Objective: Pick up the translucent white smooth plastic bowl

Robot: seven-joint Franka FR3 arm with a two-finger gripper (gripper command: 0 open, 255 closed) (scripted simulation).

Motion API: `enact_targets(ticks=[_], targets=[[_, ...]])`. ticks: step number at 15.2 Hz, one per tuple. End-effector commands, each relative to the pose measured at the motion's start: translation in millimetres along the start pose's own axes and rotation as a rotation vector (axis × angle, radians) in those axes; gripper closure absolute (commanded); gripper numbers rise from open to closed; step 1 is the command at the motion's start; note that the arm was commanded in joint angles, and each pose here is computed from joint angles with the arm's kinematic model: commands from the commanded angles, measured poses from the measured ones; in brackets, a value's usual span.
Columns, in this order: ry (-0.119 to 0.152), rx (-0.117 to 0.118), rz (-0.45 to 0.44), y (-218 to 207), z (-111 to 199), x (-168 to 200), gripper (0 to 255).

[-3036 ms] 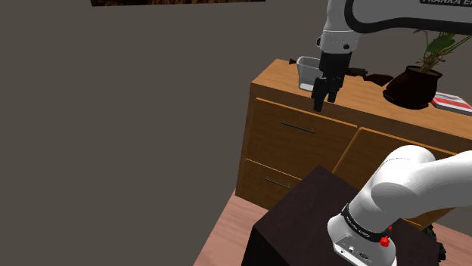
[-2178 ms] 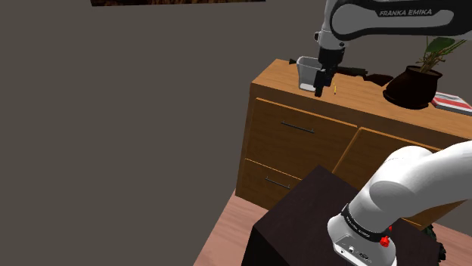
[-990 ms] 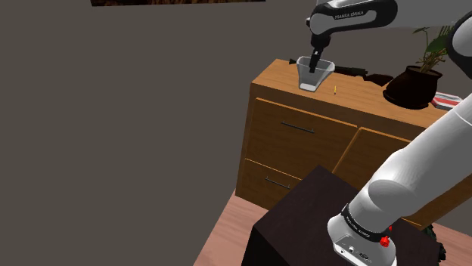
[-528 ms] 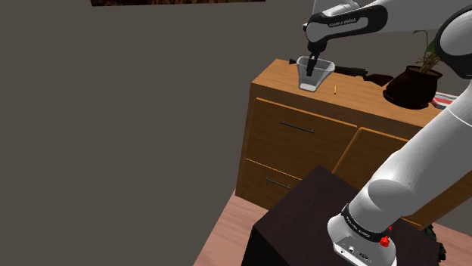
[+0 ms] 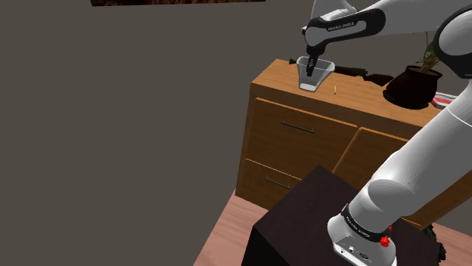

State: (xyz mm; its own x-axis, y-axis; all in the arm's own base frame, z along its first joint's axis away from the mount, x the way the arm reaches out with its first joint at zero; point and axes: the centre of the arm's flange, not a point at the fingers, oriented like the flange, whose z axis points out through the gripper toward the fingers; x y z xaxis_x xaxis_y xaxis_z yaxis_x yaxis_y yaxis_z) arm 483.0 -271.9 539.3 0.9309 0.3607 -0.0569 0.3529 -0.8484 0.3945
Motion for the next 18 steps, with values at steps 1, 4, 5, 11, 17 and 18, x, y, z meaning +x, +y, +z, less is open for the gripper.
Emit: enact_targets(ticks=[1,4,5,11,17,18], targets=[[-0.001,0.001,0.000,0,1,0,255],[-0.001,0.001,0.000,0,1,0,255],[-0.001,0.001,0.000,0,1,-1,255],[-0.001,0.001,0.000,12,-28,-2,255],[-0.001,0.001,0.000,25,-57,-4,255],[-0.001,0.001,0.000,27,-62,-4,255]])
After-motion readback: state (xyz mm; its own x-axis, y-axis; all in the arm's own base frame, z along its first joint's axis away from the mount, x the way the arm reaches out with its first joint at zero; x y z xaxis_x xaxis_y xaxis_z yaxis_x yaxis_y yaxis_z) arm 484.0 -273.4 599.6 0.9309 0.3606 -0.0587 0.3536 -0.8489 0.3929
